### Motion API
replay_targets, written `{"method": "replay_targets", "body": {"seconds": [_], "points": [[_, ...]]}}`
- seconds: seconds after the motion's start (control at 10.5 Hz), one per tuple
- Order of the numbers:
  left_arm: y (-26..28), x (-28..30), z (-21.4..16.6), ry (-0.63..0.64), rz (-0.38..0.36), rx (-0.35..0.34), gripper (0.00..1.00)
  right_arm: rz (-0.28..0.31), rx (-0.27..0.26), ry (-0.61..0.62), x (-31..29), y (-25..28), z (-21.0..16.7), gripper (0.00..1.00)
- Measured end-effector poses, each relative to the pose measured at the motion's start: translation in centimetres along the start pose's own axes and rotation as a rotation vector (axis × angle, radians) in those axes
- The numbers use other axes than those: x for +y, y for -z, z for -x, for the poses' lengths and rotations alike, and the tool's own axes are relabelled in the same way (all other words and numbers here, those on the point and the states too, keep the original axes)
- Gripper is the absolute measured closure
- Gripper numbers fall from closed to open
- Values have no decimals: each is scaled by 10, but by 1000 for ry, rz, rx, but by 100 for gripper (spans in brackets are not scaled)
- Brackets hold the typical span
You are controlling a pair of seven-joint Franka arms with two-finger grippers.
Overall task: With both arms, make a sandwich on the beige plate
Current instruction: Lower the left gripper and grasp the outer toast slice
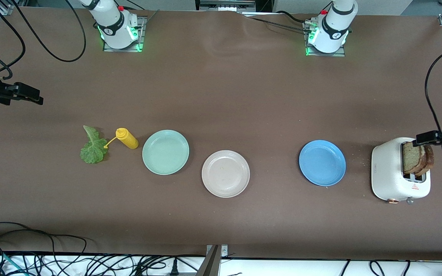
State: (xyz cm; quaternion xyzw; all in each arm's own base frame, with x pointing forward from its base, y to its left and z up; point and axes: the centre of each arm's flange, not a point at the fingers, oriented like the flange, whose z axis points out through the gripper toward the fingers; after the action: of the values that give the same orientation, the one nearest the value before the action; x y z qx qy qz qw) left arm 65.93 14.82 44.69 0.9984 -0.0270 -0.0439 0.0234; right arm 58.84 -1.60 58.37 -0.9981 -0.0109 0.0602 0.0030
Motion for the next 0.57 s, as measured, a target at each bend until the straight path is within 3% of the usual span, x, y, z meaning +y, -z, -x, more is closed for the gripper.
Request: {"method": "replay_targets", "body": {"seconds": [0.38, 0.57], "points": [[-31, -4, -11, -2, 8, -19, 1, 0, 0, 0, 0, 0, 0, 0], [-38, -8, -11, -10, -23, -38, 2, 0, 0, 0, 0, 0, 0, 0]]}}
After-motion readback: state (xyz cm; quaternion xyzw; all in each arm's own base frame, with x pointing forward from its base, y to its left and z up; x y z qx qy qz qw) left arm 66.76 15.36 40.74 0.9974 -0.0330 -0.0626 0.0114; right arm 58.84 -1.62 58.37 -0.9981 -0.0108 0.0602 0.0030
